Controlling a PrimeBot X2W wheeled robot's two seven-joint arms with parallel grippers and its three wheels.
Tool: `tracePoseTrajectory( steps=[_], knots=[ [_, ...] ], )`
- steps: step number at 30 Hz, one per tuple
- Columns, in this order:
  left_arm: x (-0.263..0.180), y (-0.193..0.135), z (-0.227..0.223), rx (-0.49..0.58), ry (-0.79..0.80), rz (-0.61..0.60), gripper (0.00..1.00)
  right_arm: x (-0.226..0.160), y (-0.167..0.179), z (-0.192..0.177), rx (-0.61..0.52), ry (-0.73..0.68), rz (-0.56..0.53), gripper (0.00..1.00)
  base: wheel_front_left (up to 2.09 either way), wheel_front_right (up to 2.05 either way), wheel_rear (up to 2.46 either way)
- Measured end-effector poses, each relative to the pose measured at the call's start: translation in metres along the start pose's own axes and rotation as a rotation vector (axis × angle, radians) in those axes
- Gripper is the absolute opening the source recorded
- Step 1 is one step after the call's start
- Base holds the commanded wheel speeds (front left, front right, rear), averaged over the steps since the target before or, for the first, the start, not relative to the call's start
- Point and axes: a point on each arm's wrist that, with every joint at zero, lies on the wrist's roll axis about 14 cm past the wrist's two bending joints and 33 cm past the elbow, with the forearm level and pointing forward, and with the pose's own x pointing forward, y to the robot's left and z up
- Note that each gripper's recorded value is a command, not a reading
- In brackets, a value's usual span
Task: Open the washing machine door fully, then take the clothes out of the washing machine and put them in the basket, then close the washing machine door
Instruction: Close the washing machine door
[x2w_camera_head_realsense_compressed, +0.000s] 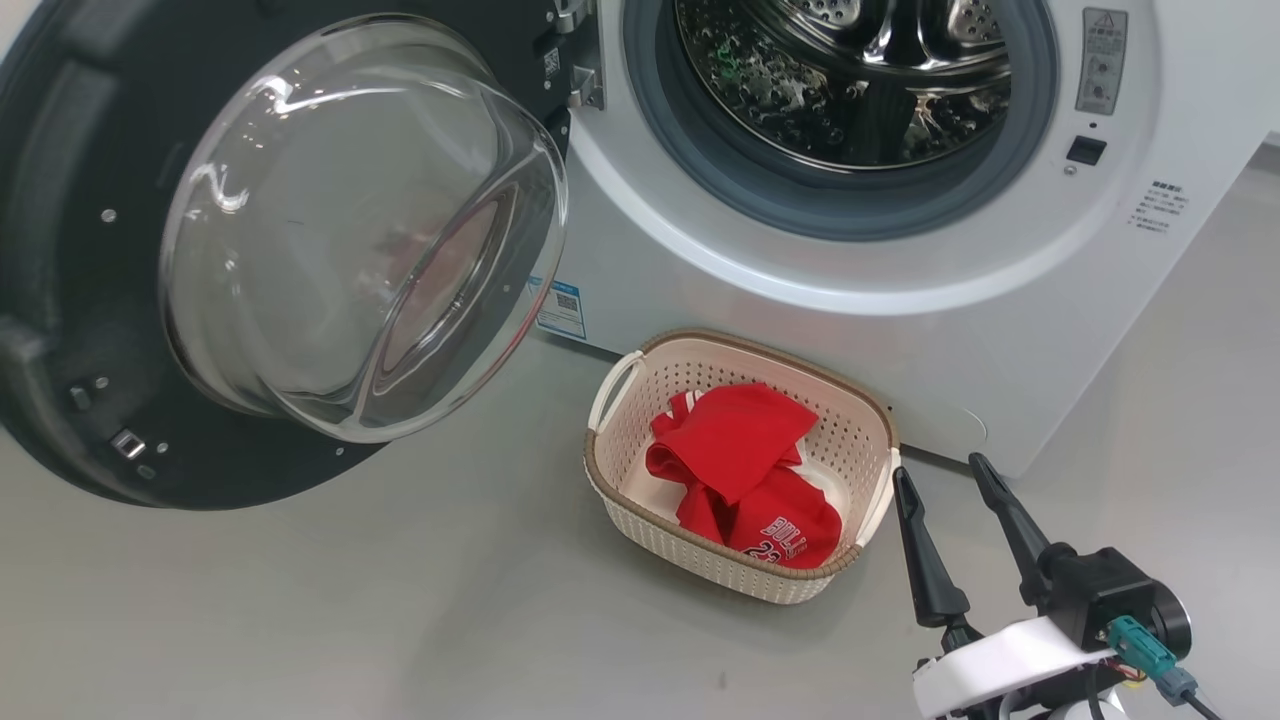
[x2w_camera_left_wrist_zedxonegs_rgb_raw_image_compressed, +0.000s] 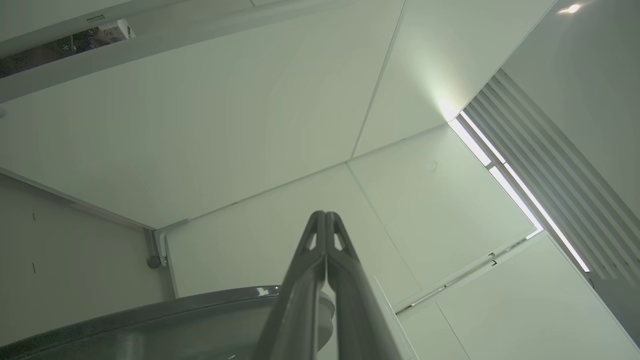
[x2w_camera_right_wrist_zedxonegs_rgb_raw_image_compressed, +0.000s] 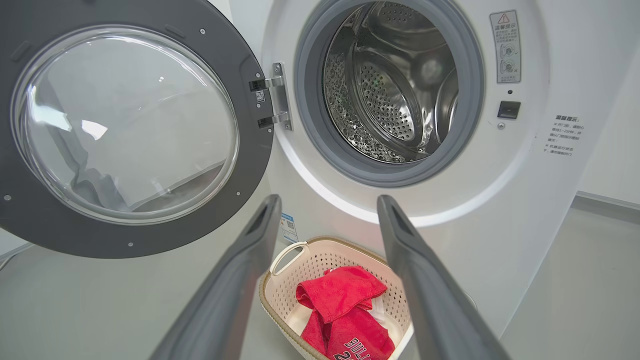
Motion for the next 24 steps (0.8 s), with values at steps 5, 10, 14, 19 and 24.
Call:
tracePoseTrajectory(
  steps=[5,10,14,19,24],
  knots=[
    [0.012,0.045,0.009,0.033,0.032,0.167,0.00,0.003,-0.009,0.000,-0.003,0.007,-0.013,1.00,0.00,0.00,0.00],
    [0.016,0.084,0.007,0.076,0.081,0.290,0.00,0.005,-0.021,-0.001,-0.013,0.015,-0.033,1.00,0.00,0.00,0.00],
    [0.017,0.110,0.000,0.071,0.121,0.372,0.00,0.005,-0.029,-0.003,-0.017,0.025,-0.048,1.00,0.00,0.00,0.00],
    [0.020,0.132,-0.017,0.074,0.179,0.441,0.00,0.006,-0.039,-0.006,-0.019,0.036,-0.063,1.00,0.00,0.00,0.00],
    [0.019,0.150,-0.035,0.064,0.243,0.493,0.00,0.008,-0.049,-0.006,-0.019,0.039,-0.081,1.00,0.00,0.00,0.00]
  ],
)
